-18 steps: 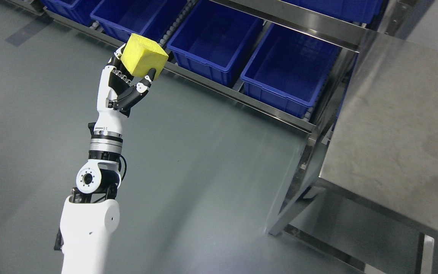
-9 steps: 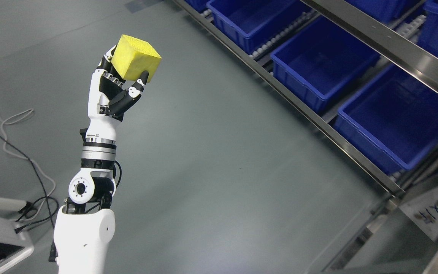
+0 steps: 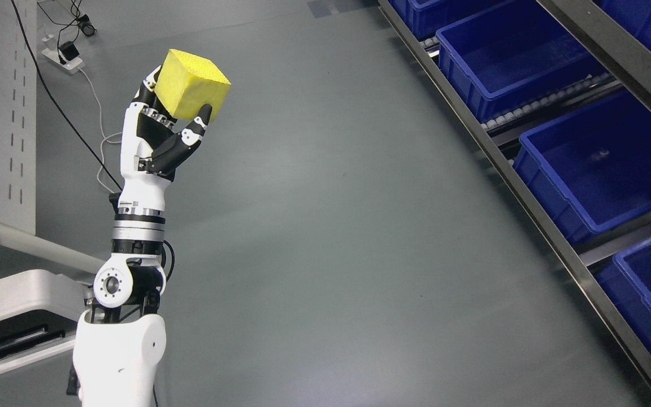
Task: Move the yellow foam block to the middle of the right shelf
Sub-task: 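Carry the held cube while turning toward the blue bin shelf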
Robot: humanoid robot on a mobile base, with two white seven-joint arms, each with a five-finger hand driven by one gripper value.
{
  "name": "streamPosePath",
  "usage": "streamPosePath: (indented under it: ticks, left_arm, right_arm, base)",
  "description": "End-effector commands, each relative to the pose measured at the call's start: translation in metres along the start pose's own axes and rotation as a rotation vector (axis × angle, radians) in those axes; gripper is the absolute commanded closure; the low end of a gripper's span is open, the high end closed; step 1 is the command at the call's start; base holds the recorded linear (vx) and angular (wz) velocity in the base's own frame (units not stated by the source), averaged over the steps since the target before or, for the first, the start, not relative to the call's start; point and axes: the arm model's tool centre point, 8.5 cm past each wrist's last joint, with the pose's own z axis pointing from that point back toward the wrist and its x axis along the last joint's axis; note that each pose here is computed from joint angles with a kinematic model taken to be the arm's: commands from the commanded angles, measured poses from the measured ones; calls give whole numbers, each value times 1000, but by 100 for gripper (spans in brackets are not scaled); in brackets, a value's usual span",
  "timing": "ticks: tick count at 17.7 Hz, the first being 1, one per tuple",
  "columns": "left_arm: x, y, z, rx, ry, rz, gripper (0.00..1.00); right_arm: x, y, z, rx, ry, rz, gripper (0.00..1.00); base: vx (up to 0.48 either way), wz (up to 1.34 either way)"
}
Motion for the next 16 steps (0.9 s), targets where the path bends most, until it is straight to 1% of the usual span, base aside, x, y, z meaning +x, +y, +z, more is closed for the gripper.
streamPosePath:
  ticks: [1, 2, 4, 10, 16]
  left_arm:
    - [21, 29, -4, 61, -3, -34, 53]
    - [27, 34, -9, 75, -12, -37, 53]
    - [30, 42, -11, 94, 0, -39, 53]
    - [33, 40, -15, 88, -9, -37, 53]
    - [35, 32, -18, 61, -22, -34, 53]
  right_arm:
    - [6, -11, -1, -18, -17, 4, 0]
    - [6, -11, -1, -18, -17, 4, 0]
    - [6, -11, -1, -18, -17, 3, 0]
    - [6, -11, -1, -18, -17, 4, 0]
    - [6, -11, -1, -18, -17, 4, 0]
  base:
    - [256, 144]
    - [301, -46]
    - [320, -137]
    - [401, -392]
    - [475, -371]
